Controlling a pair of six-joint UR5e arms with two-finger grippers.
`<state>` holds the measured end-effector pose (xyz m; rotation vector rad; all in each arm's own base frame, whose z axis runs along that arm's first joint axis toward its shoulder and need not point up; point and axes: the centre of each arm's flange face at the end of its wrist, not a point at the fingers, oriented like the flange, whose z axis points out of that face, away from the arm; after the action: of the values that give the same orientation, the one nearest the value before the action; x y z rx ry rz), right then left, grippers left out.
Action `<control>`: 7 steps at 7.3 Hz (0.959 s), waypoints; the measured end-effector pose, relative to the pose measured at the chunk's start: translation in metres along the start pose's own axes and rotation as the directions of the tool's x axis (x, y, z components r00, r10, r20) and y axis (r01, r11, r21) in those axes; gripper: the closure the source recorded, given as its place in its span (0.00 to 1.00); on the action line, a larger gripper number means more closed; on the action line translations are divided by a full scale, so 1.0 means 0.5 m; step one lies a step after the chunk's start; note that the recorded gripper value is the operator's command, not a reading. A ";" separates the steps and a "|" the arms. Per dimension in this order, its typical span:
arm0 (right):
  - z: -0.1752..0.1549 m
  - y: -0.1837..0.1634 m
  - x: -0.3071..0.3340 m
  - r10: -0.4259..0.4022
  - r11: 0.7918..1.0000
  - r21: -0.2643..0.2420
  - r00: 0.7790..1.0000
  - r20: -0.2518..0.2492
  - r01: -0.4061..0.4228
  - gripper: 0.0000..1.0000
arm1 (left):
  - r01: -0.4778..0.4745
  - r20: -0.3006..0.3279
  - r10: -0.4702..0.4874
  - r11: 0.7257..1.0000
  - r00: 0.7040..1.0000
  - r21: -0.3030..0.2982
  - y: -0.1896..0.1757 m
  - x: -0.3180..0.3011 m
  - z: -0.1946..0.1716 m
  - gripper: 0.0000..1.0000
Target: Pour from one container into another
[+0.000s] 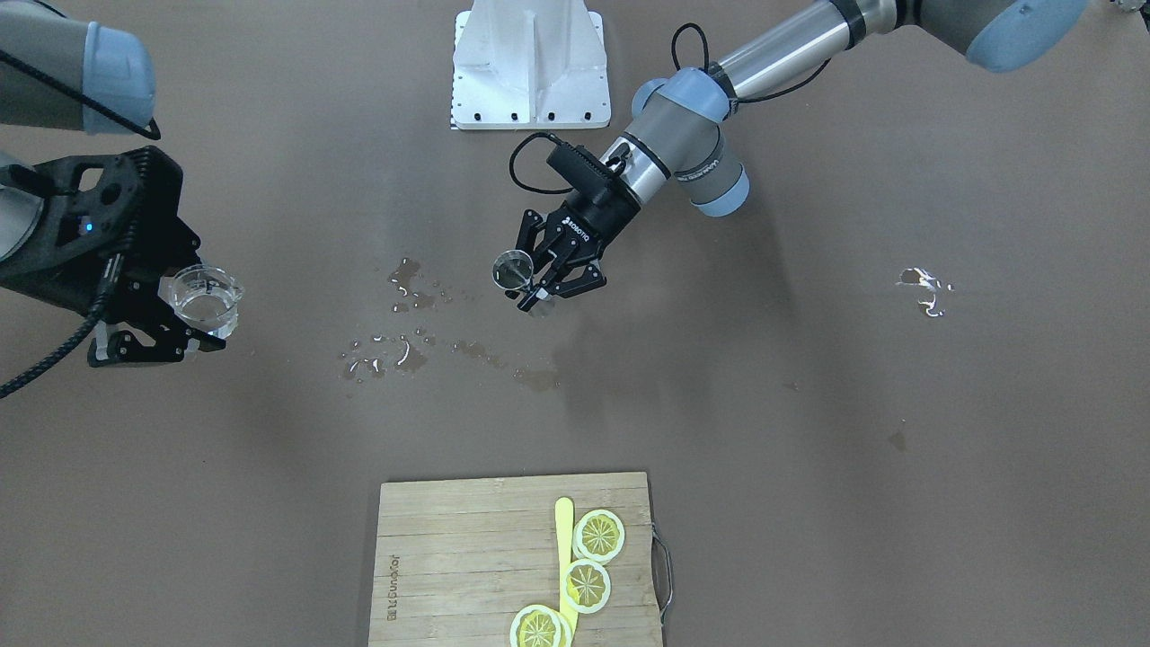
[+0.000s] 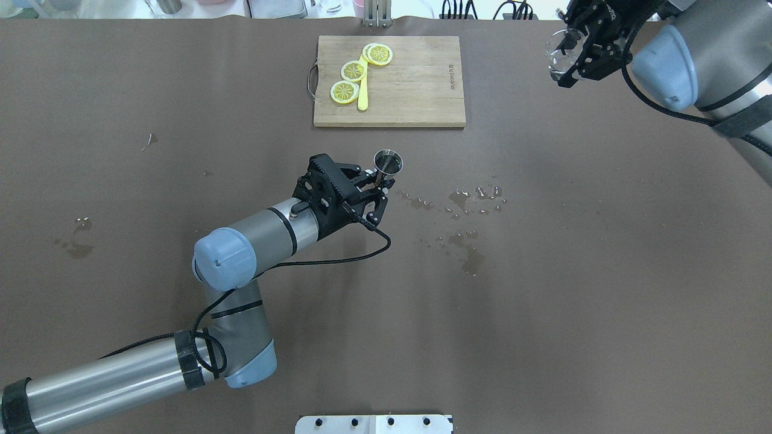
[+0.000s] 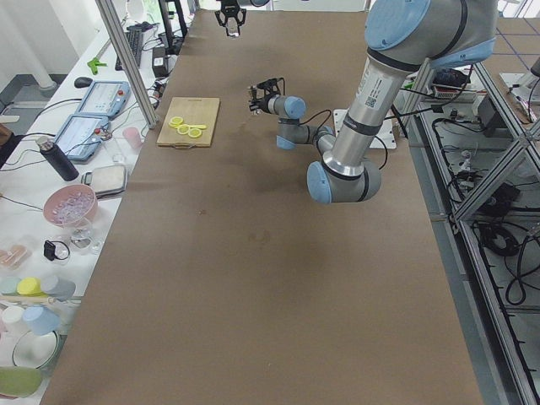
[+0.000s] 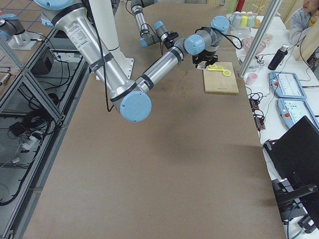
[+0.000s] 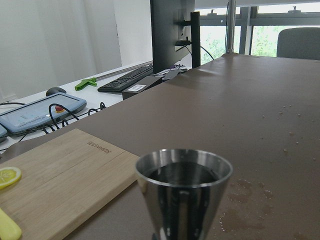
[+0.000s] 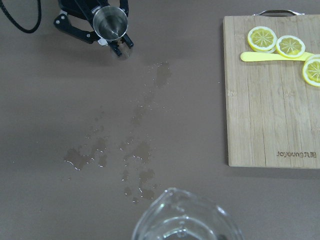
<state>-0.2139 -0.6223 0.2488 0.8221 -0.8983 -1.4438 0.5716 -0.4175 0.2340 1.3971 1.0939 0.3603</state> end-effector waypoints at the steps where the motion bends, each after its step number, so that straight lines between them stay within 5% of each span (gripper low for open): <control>1: 0.013 0.045 0.021 0.000 0.999 0.041 1.000 0.010 -0.001 1.00 | -0.001 0.003 0.001 1.000 1.000 0.002 -0.001 -0.007 -0.001 1.00; 7: 0.075 0.143 0.080 0.158 0.972 0.181 0.987 -0.033 -0.149 1.00 | -0.016 0.050 0.012 0.997 0.999 0.078 -0.039 -0.120 -0.041 1.00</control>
<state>-0.2173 -0.6610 0.3300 0.8953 -1.0431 -1.2169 0.5181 -0.4554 0.2441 1.4762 1.0684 0.2938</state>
